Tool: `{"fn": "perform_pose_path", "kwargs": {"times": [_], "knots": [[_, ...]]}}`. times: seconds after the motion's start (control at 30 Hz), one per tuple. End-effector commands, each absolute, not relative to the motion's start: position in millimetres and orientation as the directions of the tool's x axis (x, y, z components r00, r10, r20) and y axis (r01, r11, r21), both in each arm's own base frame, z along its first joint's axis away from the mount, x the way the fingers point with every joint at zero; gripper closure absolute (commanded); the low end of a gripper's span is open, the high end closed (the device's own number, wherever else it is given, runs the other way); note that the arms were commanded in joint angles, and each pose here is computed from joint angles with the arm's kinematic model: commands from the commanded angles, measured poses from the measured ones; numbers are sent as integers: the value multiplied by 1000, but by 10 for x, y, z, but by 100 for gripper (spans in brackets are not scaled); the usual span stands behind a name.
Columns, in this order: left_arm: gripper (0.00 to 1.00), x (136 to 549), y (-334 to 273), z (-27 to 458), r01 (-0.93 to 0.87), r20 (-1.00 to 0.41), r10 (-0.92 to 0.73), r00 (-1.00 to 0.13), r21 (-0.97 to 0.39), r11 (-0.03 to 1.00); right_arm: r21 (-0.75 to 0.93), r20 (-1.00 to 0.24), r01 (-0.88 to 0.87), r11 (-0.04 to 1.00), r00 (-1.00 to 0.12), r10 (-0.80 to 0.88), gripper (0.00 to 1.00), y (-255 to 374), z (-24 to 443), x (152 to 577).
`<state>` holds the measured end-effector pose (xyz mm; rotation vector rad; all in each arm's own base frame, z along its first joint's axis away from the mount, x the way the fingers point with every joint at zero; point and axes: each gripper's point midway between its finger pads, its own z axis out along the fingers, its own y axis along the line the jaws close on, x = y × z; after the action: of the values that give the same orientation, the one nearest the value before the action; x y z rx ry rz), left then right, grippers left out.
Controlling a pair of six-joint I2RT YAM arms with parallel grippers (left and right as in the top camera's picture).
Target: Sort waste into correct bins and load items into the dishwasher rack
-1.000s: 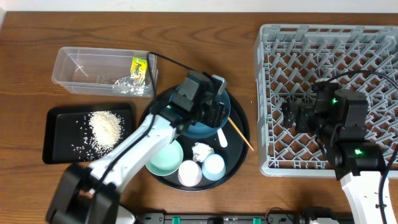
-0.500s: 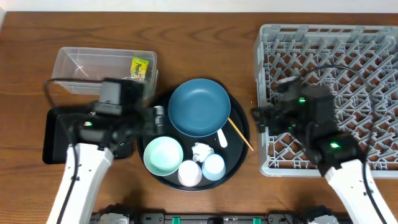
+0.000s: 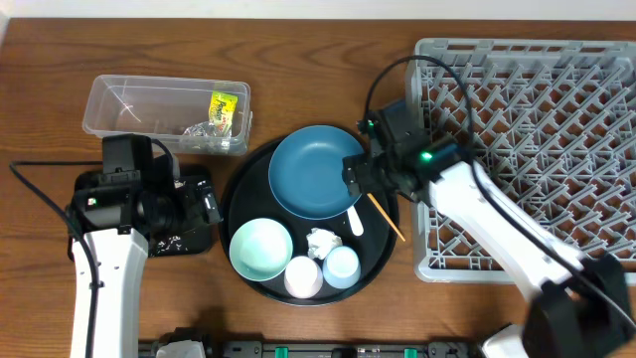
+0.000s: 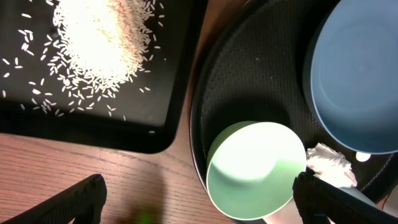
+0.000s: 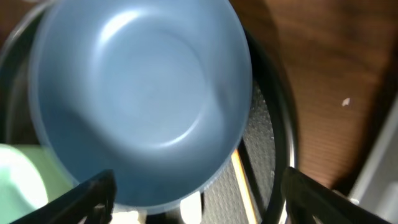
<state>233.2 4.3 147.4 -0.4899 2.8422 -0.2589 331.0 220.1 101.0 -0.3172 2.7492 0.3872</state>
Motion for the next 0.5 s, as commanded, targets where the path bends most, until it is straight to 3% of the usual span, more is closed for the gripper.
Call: {"fn": "perform_pose_path", "kwargs": {"times": [0.0, 0.13, 0.23, 0.3, 0.47], "knots": [[3, 2337, 77, 1506, -306, -220, -348, -911, -203, 930, 226, -318, -161, 961, -945, -84, 28, 2234, 820, 3415], [3, 2337, 75, 1506, -306, -220, -348, -911, -203, 930, 204, -244, -123, 971, -967, -71, 36, 2224, 501, 3388], [3, 2336, 70, 1506, -305, -219, -348, -912, -206, 930, 185, -203, -96, 978, -978, -58, 51, 2201, 316, 3366], [3, 2337, 70, 1507, -305, -219, -348, -912, -206, 930, 182, -192, -87, 980, -980, -51, 71, 2199, 258, 3366], [3, 2337, 71, 1507, -305, -219, -348, -911, -206, 930, 160, -236, -82, 984, -971, -42, 99, 2168, 328, 3472]]}}
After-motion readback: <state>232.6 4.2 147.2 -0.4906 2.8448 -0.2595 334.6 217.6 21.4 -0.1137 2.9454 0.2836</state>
